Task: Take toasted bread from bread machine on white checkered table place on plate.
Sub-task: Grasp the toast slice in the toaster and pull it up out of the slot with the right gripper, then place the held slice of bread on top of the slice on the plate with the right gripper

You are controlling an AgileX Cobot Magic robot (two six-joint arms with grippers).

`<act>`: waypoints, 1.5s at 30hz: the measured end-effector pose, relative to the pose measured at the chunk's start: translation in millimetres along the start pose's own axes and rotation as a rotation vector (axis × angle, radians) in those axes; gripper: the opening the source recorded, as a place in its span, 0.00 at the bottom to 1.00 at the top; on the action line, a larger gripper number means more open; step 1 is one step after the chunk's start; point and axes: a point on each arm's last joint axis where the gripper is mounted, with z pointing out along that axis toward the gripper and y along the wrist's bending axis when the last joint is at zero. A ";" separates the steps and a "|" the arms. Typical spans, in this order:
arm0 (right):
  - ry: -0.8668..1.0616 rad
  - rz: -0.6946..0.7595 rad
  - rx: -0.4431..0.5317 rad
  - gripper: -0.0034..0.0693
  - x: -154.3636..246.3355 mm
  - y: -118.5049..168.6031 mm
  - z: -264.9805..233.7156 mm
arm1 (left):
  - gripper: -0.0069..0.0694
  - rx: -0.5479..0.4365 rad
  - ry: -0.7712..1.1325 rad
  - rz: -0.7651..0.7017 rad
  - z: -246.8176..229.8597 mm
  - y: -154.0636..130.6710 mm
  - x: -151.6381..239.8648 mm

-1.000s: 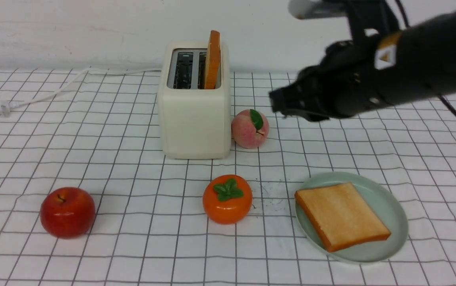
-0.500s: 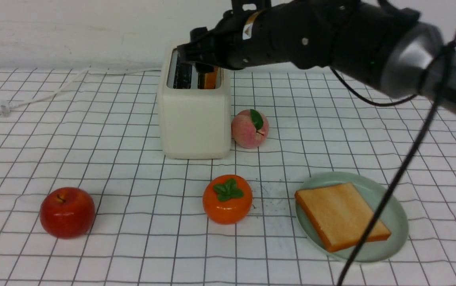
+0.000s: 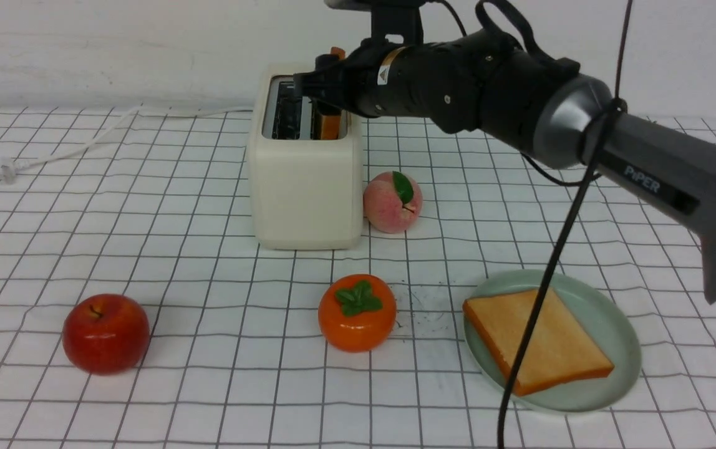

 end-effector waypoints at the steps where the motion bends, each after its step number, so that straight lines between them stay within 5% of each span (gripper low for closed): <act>1: -0.002 0.000 -0.001 0.59 0.6 -0.2 1.0 | 0.07 -0.001 0.001 0.000 0.0 0.1 0.1; 10: -0.044 -0.052 -0.004 0.18 6.3 -2.1 10.8 | 0.07 -0.007 0.008 0.000 0.0 0.7 0.7; 19: -0.154 -0.087 -0.036 0.18 -21.9 9.1 -11.4 | 0.07 -0.010 0.010 0.000 0.0 0.9 0.9; 24: -0.153 -0.136 -0.016 0.18 -88.7 34.7 -115.7 | 0.07 -0.013 0.013 0.001 0.0 1.2 1.2; 32: 0.149 -0.345 -0.010 0.18 -101.4 37.3 -238.9 | 0.07 -0.020 0.022 -0.003 0.0 1.8 2.0; 36: 0.261 -0.323 0.032 0.18 -80.5 11.8 -290.3 | 0.07 -0.017 0.033 -0.009 1.0 1.7 5.0; 41: 0.315 -0.100 0.224 0.18 -22.7 -55.3 -341.7 | 0.07 -0.004 0.059 0.004 6.7 1.4 19.4; 45: 0.417 0.056 0.152 0.18 19.9 -81.5 -334.3 | 0.07 0.009 0.068 0.011 9.7 0.9 27.2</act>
